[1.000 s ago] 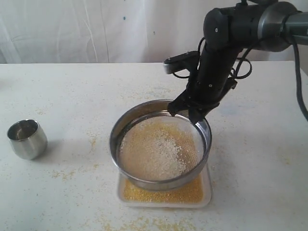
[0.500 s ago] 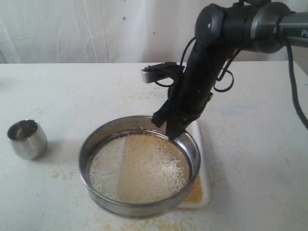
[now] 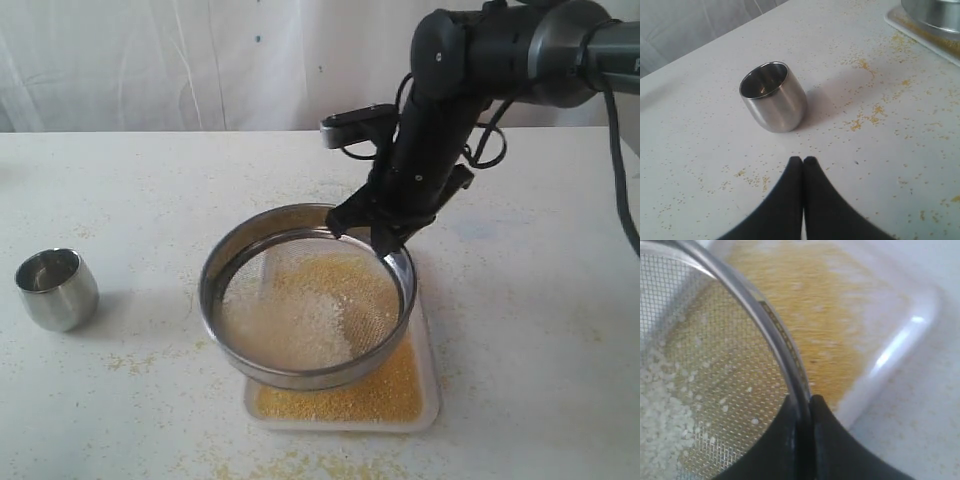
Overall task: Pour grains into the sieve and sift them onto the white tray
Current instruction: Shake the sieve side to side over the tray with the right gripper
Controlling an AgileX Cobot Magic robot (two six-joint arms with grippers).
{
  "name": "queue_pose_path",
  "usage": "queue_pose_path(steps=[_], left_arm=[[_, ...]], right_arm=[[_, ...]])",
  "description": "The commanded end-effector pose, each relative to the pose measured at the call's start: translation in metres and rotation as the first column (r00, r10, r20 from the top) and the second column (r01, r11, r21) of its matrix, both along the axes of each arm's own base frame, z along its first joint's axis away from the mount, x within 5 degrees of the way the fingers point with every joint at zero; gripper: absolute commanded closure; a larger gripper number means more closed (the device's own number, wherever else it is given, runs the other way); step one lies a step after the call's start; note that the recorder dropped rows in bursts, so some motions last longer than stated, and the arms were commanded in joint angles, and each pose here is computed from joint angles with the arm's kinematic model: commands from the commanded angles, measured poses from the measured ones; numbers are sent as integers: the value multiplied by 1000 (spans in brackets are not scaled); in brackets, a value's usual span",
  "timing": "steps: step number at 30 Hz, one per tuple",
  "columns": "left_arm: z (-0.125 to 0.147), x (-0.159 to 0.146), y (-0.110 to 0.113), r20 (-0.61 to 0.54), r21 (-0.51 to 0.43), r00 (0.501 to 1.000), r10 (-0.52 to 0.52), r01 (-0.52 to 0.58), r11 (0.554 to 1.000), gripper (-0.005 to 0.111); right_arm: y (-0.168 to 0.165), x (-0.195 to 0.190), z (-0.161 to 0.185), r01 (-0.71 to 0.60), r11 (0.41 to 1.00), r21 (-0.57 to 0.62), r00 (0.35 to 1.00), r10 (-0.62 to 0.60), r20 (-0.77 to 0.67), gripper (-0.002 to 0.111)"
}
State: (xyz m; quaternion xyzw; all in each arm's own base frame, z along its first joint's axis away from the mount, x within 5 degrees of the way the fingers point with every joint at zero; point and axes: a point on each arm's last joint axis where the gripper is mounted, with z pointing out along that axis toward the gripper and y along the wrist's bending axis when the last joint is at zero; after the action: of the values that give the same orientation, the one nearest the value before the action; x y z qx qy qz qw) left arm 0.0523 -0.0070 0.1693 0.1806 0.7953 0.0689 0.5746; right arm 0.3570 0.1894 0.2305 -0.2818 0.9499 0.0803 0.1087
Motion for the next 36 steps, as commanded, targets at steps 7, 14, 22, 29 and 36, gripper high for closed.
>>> queue_pose_path(steps=[7, 14, 22, 29, 36], left_arm=[[-1, 0, 0, 1, -7, 1000, -5, 5, 1000, 106], [-1, 0, 0, 1, -7, 1000, -5, 5, 1000, 106], [-1, 0, 0, 1, -7, 1000, -5, 5, 1000, 106], [-1, 0, 0, 1, -7, 1000, -5, 5, 1000, 106], [-1, 0, 0, 1, -7, 1000, -5, 5, 1000, 106]], right_arm=[[0, -2, 6, -62, 997, 38, 998, 62, -2, 108], [14, -23, 7, -328, 923, 200, 930, 353, -103, 108], [-11, -8, -11, -93, 993, -77, 995, 91, -25, 108], [-14, 2, -32, -25, 998, -60, 1000, 24, -14, 108], [-22, 15, -54, 58, 997, -48, 998, -60, -30, 108]])
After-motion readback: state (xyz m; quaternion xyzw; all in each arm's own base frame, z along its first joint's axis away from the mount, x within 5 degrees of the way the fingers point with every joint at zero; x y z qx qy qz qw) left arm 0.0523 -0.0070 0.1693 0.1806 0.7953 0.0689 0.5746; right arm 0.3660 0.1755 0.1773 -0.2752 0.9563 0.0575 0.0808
